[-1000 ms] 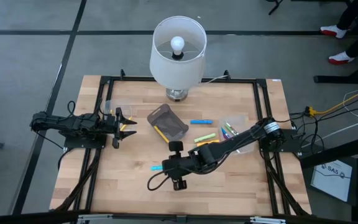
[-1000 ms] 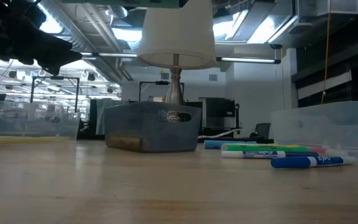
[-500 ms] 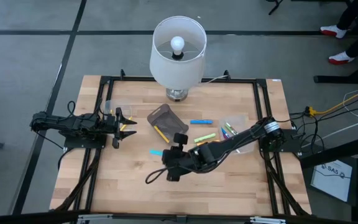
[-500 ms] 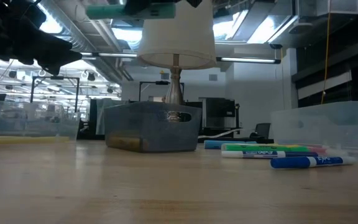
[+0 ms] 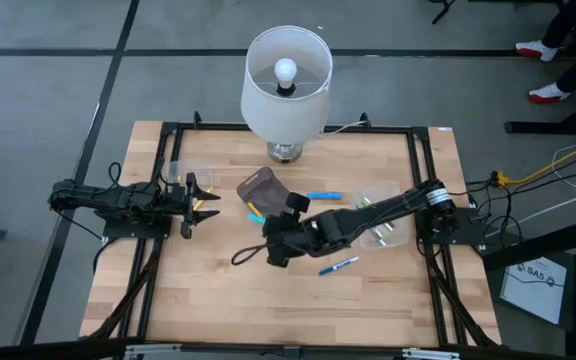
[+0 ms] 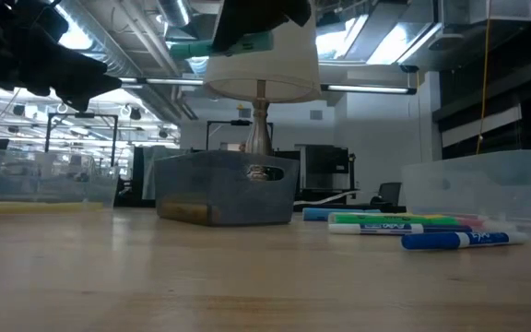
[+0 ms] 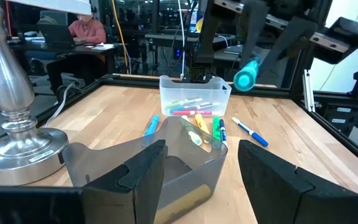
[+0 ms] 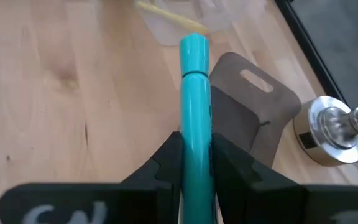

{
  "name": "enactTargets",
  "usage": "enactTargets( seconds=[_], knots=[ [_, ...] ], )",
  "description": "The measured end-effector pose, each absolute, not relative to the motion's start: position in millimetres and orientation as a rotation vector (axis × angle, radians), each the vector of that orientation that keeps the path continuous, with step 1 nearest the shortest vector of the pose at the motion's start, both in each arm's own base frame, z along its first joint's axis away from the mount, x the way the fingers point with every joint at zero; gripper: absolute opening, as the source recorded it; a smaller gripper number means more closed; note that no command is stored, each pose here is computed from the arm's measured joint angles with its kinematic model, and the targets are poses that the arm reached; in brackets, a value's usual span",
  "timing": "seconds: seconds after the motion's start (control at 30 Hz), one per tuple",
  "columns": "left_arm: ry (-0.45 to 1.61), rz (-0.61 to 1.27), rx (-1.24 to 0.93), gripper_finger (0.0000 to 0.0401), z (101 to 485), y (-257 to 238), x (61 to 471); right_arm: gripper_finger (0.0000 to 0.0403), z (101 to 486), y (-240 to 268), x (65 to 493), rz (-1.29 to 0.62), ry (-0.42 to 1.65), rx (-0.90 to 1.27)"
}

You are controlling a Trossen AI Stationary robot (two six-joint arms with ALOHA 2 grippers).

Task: Pick & Place Markers
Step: Put the light blue marker into the black bin

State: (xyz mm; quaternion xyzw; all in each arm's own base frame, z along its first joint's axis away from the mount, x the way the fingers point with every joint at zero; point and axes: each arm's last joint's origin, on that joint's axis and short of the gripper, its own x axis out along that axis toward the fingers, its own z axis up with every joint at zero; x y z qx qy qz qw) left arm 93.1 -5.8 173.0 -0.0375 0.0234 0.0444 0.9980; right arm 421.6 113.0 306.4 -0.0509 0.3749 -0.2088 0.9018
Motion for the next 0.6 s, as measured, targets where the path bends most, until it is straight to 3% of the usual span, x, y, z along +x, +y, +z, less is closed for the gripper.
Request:
enactTargets(
  seconds=[0.6],
  knots=[
    [0.047, 0.089, -0.075, 0.0196, 173.0, -5.8, 93.1, 0.0066, 304.9, 92.3, 414.2, -0.609, 0.815, -0.137]
  ],
)
